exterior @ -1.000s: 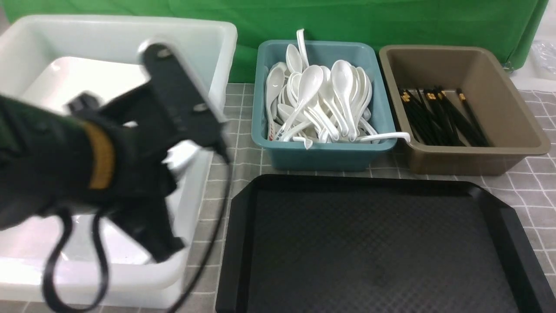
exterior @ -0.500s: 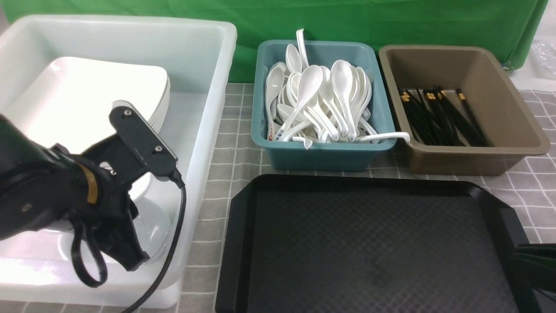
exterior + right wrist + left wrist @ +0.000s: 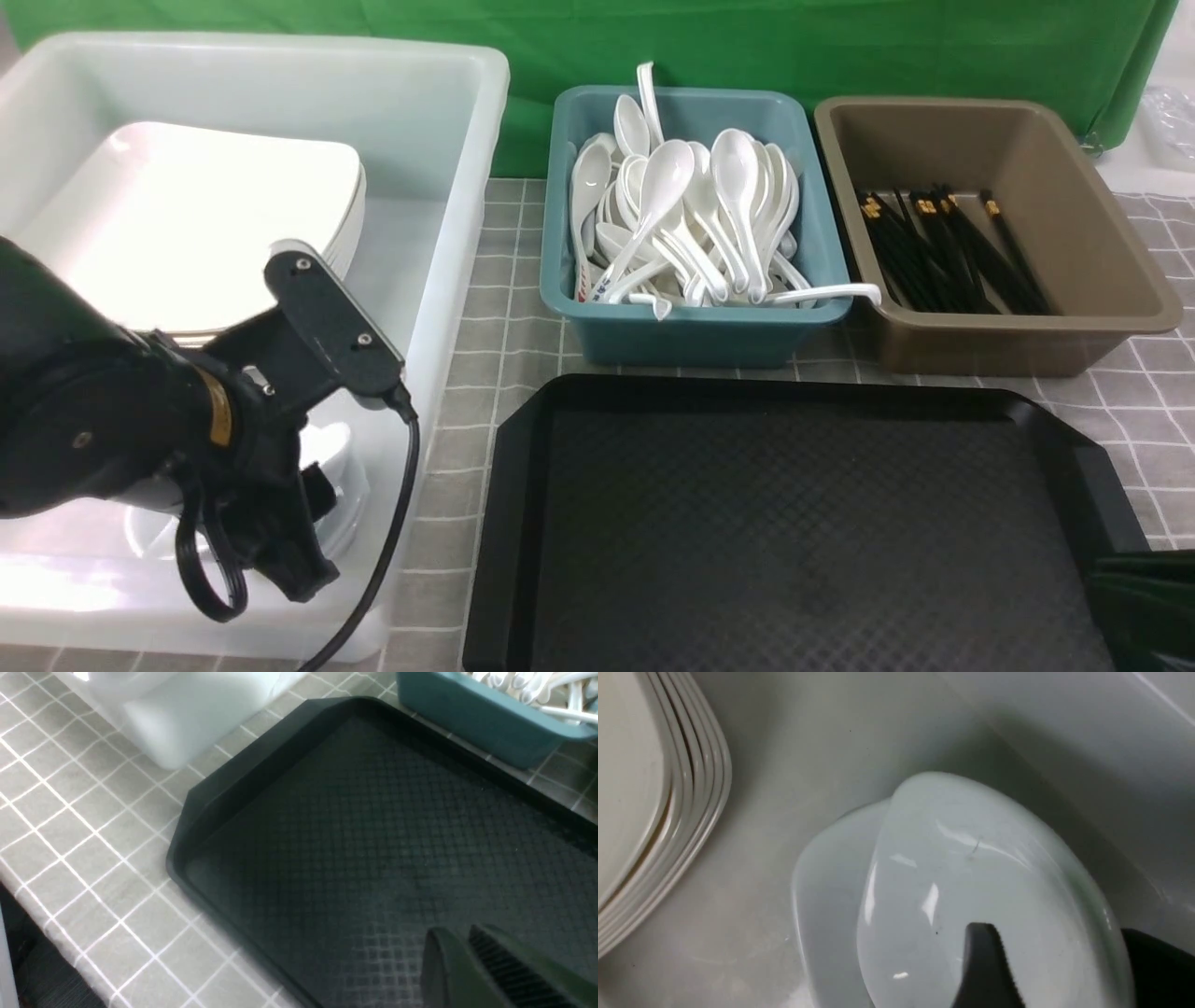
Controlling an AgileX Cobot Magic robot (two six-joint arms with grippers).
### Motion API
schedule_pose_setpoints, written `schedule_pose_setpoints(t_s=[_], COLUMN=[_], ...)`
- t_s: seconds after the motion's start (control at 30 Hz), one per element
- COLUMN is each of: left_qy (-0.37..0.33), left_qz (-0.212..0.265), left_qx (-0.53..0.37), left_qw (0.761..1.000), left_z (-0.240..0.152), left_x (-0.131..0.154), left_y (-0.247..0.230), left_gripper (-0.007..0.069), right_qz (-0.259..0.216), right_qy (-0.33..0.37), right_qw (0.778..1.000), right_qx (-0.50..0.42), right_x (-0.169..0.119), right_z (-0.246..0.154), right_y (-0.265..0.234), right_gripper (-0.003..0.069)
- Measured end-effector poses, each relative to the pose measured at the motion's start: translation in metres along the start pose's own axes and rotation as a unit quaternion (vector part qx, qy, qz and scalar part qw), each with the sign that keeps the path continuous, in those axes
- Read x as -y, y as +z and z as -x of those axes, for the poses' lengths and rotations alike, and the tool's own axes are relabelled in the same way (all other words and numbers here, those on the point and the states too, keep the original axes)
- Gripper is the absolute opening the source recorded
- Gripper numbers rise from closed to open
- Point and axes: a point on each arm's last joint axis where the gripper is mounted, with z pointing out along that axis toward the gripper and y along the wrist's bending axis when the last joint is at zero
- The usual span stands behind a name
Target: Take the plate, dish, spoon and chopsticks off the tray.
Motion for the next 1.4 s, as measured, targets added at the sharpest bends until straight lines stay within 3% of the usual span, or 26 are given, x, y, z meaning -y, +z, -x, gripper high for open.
schedule_pose_setpoints(t_s=[0.03, 0.07, 0.13, 0.37, 0.5, 0.6, 0.63, 0.67, 0.73, 0.9, 0.93, 0.97, 1.07, 1.1, 1.13, 1.4], left_qy=[-0.001, -0.009, -0.017, -0.047, -0.087, -0.114, -0.116, -0.120, -0.131, -0.178, -0.201, -0.185, -0.190, -0.199, -0.184, -0.172], left_qz=[0.000, -0.002, -0.004, 0.020, 0.029, 0.021, 0.020, 0.016, 0.010, 0.011, 0.044, 0.016, 0.043, 0.070, 0.053, 0.046], left_qx=[0.000, 0.007, 0.014, 0.100, 0.173, 0.262, 0.272, 0.310, 0.354, 0.472, 0.476, 0.488, 0.526, 0.521, 0.528, 0.480], left_qw=[1.000, 1.000, 1.000, 0.994, 0.981, 0.958, 0.955, 0.943, 0.926, 0.863, 0.855, 0.853, 0.828, 0.827, 0.827, 0.859], left_z=[0.000, 0.000, -0.002, -0.010, -0.021, -0.037, -0.039, -0.050, -0.063, -0.091, -0.096, -0.096, -0.105, -0.107, -0.108, -0.122], left_x=[0.000, 0.000, 0.000, -0.004, -0.004, 0.004, 0.005, 0.012, 0.021, 0.039, 0.041, 0.042, 0.046, 0.047, 0.048, 0.063], left_y=[0.000, -0.005, -0.013, -0.060, -0.095, -0.123, -0.125, -0.132, -0.135, -0.125, -0.121, -0.119, -0.108, -0.103, -0.101, -0.059], left_gripper=[0.0410, 0.0473, 0.0527, 0.0582, 0.0495, 0.0265, 0.0232, 0.0102, 0.0039, 0.0008, 0.0008, 0.0008, 0.0009, 0.0010, 0.0009, 0.0009], right_qz=[0.000, 0.002, 0.004, 0.006, 0.007, 0.007, 0.007, 0.007, 0.007, 0.008, 0.008, 0.008, 0.008, 0.008, 0.008, 0.007], right_qy=[0.000, 0.002, 0.004, 0.006, 0.009, 0.015, 0.017, 0.018, 0.021, 0.045, 0.049, 0.049, 0.053, 0.054, 0.054, 0.057], right_qw=[1.000, 1.000, 1.000, 1.000, 1.000, 1.000, 1.000, 1.000, 1.000, 0.999, 0.999, 0.999, 0.999, 0.998, 0.998, 0.998], right_qx=[0.000, -0.002, -0.002, -0.003, -0.004, -0.004, -0.004, -0.004, -0.004, -0.004, -0.004, -0.004, -0.004, -0.004, -0.004, -0.004], right_x=[0.000, 0.000, -0.001, -0.001, -0.001, -0.001, -0.001, -0.001, -0.001, -0.001, -0.001, -0.001, -0.001, -0.001, -0.001, -0.001], right_z=[0.000, 0.000, 0.000, -0.001, -0.001, -0.001, -0.001, -0.001, -0.001, -0.001, -0.001, -0.001, -0.001, -0.001, -0.001, -0.001], right_y=[0.000, 0.000, 0.000, 0.000, 0.000, 0.000, 0.000, 0.000, 0.000, 0.000, 0.000, 0.000, 0.000, 0.000, 0.000, 0.000], right_gripper=[0.0091, 0.0091, 0.0091, 0.0091, 0.0091, 0.0091, 0.0091, 0.0091, 0.0092, 0.0098, 0.0100, 0.0101, 0.0108, 0.0110, 0.0110, 0.0131])
